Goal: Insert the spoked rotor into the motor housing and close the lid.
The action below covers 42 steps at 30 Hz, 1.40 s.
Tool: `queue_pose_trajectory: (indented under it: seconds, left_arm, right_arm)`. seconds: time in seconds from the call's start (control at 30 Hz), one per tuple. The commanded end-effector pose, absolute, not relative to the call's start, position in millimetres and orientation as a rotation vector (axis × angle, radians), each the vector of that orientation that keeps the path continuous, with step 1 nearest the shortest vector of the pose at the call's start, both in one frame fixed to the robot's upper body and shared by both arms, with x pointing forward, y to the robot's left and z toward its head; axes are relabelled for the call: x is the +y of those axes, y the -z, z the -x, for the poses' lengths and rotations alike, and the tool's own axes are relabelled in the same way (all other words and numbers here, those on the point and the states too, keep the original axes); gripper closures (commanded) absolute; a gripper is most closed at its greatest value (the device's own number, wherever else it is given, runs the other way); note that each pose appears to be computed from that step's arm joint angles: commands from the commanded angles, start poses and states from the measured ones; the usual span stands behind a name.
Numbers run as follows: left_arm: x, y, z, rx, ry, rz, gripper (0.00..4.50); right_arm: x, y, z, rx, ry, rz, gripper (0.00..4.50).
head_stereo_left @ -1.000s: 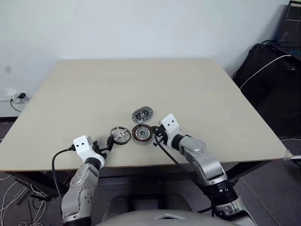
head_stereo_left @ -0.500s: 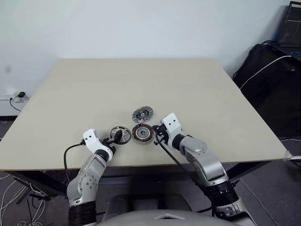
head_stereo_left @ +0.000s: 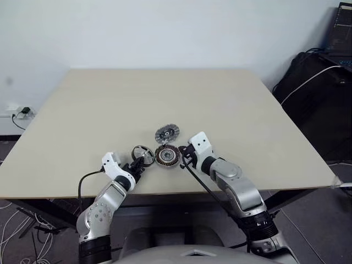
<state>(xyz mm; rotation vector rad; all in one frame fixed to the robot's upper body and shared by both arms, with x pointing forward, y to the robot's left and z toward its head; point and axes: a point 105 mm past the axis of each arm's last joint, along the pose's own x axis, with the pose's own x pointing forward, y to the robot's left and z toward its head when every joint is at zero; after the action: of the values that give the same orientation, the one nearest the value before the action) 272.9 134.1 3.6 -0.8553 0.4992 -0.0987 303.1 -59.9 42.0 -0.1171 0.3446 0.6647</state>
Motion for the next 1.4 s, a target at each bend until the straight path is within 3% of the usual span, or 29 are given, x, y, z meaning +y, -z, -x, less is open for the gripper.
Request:
queue_pose_trajectory:
  seconds: [0.03, 0.13, 0.27, 0.37, 0.53, 0.67, 0.9, 1.1, 1.4]
  left_arm:
    - [140.7, -1.7, -268.0, 0.495, 0.034, 0.890, 4.08]
    - [147.4, -10.0, -268.4, 0.424, 0.023, 0.913, 4.08]
    - [157.3, -43.0, -270.7, 0.174, 0.061, 0.982, 4.08]
    - [146.1, -64.8, -269.9, 0.064, 0.163, 1.056, 4.08]
    - [108.7, -87.4, -270.9, 0.015, 0.393, 1.179, 4.08]
    - [85.1, -96.1, -275.3, 0.021, 0.506, 1.232, 4.08]
    - [31.5, -84.2, -277.3, 0.218, 0.696, 1.262, 4.08]
    - [16.3, -60.4, -281.0, 0.353, 0.683, 1.316, 4.08]
    - [20.3, -42.3, -296.6, 0.388, 0.591, 1.341, 4.08]
  right_arm:
    - [-60.7, -52.5, -308.8, 0.303, -0.654, 0.122, 4.50]
    - [-61.1, -52.7, -308.3, 0.303, -0.653, 0.123, 4.50]
    - [-62.3, -54.8, -306.2, 0.297, -0.658, 0.119, 4.50]
    - [-64.8, -53.8, -305.5, 0.301, -0.658, 0.124, 4.50]
    - [-68.9, -55.5, -305.5, 0.299, -0.652, 0.122, 4.50]
    - [-74.1, -58.4, -305.1, 0.293, -0.641, 0.112, 4.50]
    - [-101.0, -57.3, -298.9, 0.314, -0.575, 0.113, 4.50]
    - [-120.6, -50.4, -287.4, 0.360, -0.537, 0.128, 4.50]
    - [-128.6, -44.6, -279.3, 0.394, -0.503, 0.126, 4.50]
